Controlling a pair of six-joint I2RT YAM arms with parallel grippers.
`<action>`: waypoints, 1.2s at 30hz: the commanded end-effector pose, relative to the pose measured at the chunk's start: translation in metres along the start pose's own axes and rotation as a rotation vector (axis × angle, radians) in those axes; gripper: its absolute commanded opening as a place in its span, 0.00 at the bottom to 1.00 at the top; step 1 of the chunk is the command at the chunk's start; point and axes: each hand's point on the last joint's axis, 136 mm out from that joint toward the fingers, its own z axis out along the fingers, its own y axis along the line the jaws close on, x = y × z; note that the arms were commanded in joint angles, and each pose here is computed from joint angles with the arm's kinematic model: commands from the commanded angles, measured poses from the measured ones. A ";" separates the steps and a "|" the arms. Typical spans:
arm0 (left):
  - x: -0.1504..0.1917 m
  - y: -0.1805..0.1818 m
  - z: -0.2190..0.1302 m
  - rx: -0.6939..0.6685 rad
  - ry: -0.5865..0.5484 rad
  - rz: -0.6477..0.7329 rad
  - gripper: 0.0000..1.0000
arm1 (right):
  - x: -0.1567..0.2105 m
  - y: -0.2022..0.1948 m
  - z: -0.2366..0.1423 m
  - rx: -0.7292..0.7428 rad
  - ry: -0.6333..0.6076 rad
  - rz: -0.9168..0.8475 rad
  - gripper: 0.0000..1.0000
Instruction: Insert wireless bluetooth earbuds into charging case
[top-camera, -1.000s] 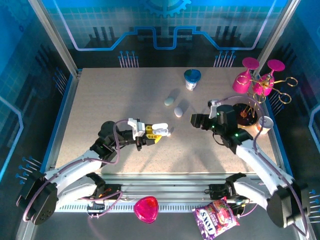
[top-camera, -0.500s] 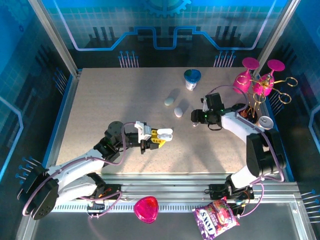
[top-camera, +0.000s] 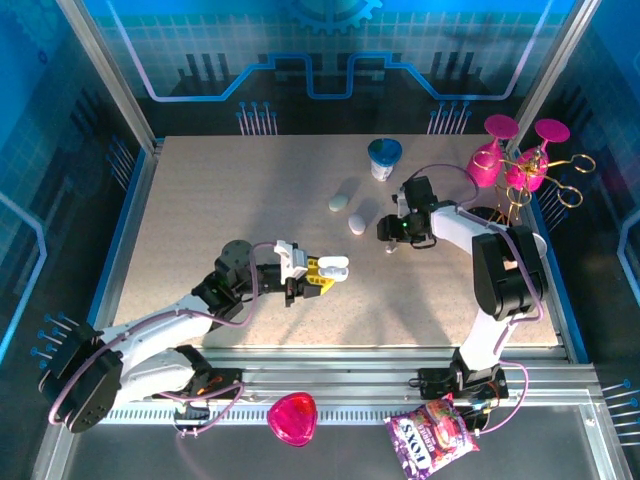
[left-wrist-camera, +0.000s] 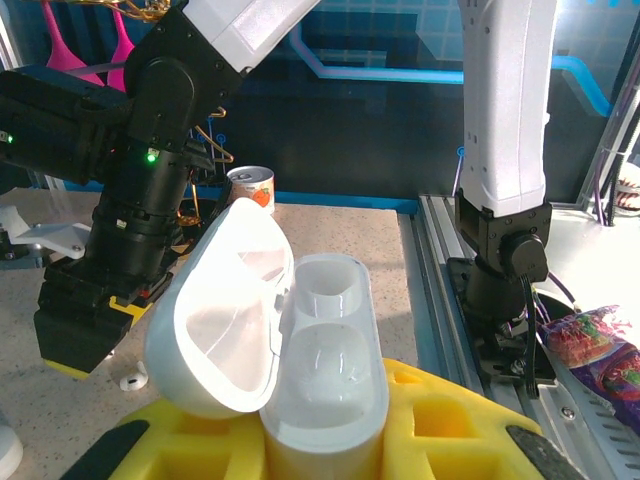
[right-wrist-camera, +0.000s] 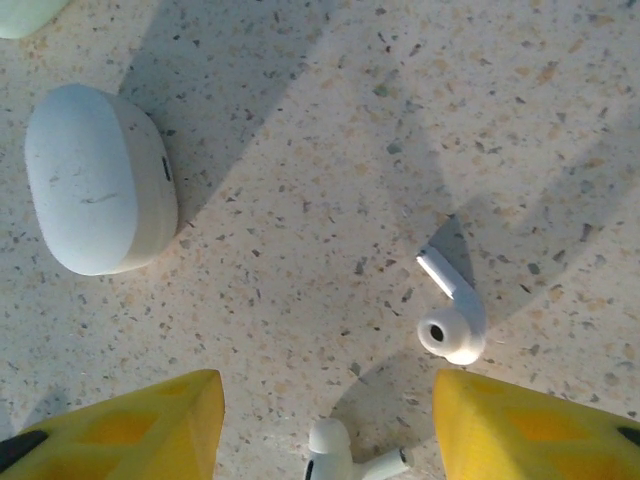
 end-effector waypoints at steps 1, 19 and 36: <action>-0.017 0.001 0.004 0.001 -0.035 0.052 0.13 | 0.007 0.003 0.004 -0.024 0.048 -0.021 0.58; -0.017 0.002 0.005 0.002 -0.034 0.047 0.13 | 0.046 0.009 0.013 -0.055 0.139 -0.051 0.60; -0.020 0.003 0.006 0.000 -0.043 0.056 0.14 | 0.073 0.023 -0.013 -0.024 0.167 -0.081 0.58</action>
